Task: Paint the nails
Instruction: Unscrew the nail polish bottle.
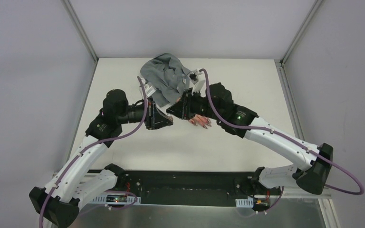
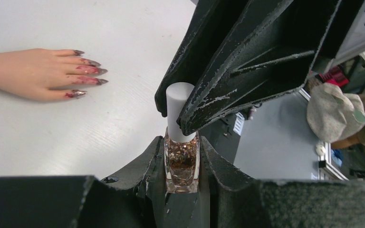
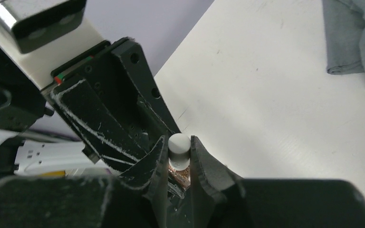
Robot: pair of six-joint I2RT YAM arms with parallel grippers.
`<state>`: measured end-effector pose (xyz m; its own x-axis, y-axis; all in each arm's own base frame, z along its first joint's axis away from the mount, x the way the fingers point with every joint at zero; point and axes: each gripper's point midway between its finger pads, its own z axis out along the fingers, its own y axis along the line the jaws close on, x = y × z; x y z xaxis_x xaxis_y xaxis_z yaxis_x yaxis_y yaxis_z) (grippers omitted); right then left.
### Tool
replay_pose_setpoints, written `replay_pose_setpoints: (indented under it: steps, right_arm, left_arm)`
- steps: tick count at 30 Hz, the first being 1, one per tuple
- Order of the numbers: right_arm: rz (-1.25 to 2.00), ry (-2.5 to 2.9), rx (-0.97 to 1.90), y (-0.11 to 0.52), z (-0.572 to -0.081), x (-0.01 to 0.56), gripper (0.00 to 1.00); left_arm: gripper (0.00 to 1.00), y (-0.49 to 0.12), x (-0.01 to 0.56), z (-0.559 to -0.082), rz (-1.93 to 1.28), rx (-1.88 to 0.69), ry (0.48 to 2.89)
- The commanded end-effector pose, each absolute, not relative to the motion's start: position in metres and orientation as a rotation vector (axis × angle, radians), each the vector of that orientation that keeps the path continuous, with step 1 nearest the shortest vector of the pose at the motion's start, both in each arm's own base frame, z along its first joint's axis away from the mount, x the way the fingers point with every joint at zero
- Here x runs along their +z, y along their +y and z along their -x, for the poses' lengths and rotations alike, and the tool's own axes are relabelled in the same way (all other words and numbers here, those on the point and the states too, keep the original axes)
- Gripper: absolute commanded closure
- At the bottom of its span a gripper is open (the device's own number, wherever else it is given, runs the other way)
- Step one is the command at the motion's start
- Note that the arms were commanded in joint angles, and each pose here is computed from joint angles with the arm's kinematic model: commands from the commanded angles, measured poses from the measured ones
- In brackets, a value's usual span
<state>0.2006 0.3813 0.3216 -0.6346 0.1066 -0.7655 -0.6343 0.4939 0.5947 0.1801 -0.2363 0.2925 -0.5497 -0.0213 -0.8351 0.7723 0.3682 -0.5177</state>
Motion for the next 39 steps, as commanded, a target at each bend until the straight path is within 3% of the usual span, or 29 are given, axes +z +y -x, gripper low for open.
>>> replay_pose_setpoints:
  steps: [1, 16, 25, 27, 32, 35, 39]
  right_arm:
    - [0.626, 1.817, 1.308, 0.372, -0.178, 0.342, 1.00]
    - [1.003, 1.522, 1.590, 0.362, -0.115, 0.370, 1.00]
    - [0.859, 1.561, 1.560, 0.360, -0.129, 0.377, 0.99]
    - [0.729, 1.604, 1.495, 0.354, -0.146, 0.379, 0.86]
    - [0.472, 1.667, 1.397, 0.336, -0.173, 0.379, 0.39]
    - [0.410, 1.689, 1.392, 0.333, -0.177, 0.376, 0.32]
    - [0.308, 1.732, 1.387, 0.332, -0.186, 0.373, 0.34]
  left_arm:
    - [1.00, -0.243, 0.329, -0.149, -0.844, -1.409, 1.670]
    - [1.00, -0.243, 0.344, -0.108, -1.062, -1.571, 1.536]
    - [1.00, -0.244, 0.340, -0.110, -1.056, -1.566, 1.546]
    - [1.00, -0.244, 0.340, -0.113, -1.044, -1.552, 1.550]
    - [1.00, -0.245, 0.336, -0.124, -0.984, -1.499, 1.578]
    - [1.00, -0.246, 0.331, -0.137, -0.918, -1.444, 1.610]
    - [1.00, -0.244, 0.324, -0.157, -0.816, -1.359, 1.660]
